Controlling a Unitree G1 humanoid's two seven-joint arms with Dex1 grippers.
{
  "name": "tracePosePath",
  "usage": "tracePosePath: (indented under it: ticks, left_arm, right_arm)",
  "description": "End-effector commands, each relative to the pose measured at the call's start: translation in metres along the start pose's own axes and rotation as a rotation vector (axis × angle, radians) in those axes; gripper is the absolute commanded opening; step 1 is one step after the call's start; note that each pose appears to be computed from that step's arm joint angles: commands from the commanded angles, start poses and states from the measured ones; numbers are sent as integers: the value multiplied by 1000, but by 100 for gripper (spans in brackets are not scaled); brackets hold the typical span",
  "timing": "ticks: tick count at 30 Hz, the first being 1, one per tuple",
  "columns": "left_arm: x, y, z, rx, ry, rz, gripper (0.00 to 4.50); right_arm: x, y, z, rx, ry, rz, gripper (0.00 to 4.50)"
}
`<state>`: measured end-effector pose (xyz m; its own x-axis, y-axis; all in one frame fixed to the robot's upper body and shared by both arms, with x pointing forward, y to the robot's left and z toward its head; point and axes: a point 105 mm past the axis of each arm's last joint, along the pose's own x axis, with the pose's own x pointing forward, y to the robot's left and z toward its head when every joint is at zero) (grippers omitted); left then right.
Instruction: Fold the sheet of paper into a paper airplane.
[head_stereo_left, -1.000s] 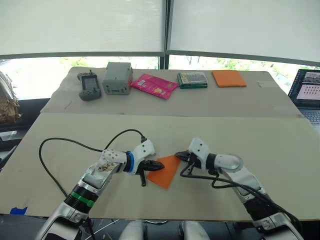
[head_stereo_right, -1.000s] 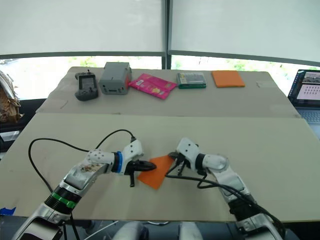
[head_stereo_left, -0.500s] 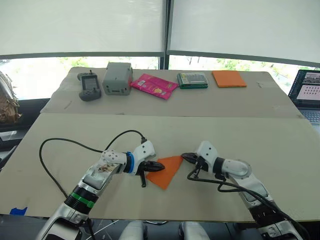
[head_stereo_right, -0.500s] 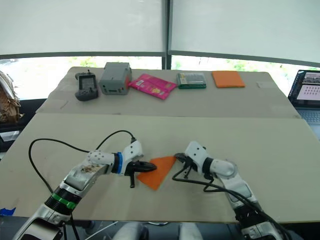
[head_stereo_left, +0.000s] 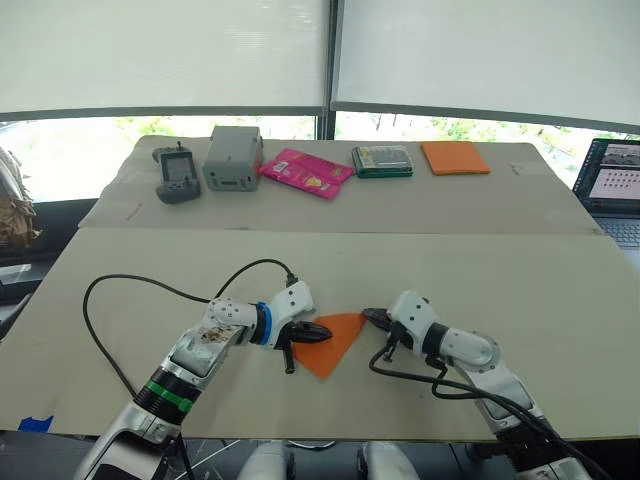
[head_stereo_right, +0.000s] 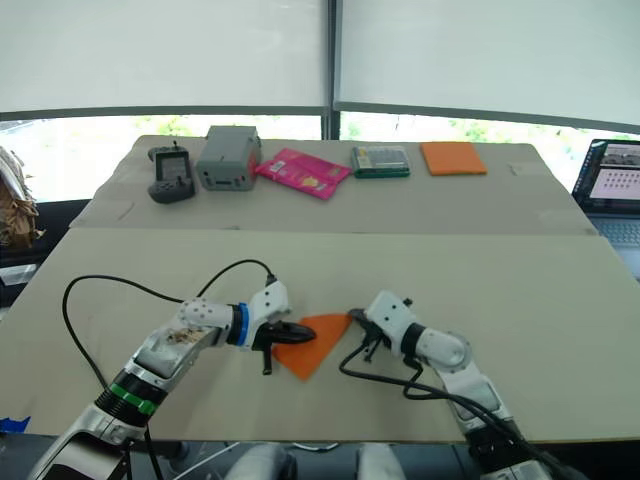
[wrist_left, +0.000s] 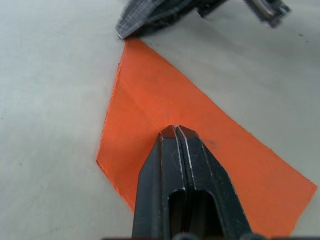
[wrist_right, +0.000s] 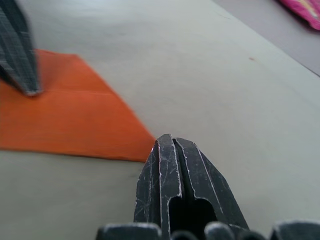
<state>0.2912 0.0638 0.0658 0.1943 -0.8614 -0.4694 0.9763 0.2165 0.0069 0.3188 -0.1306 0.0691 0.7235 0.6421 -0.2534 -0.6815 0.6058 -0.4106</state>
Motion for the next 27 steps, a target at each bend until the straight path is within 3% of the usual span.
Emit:
tracePosePath:
  ticks: [1,6,16,27]
  left_arm:
    - [4,-4,-11,-27,43,-20,2]
    - [6,-2,-7,-37,35,-15,2]
    - [8,-1,-6,-33,37,-23,2]
    - [10,-3,-5,-31,33,-33,2]
  right_arm:
    - [-8,-13,20,-8,-62,-43,0]
    - [-9,27,37,37,-137,131,0]
    - [-1,39,9,79,-27,143,0]
    - [-6,84,17,114,-56,362,0]
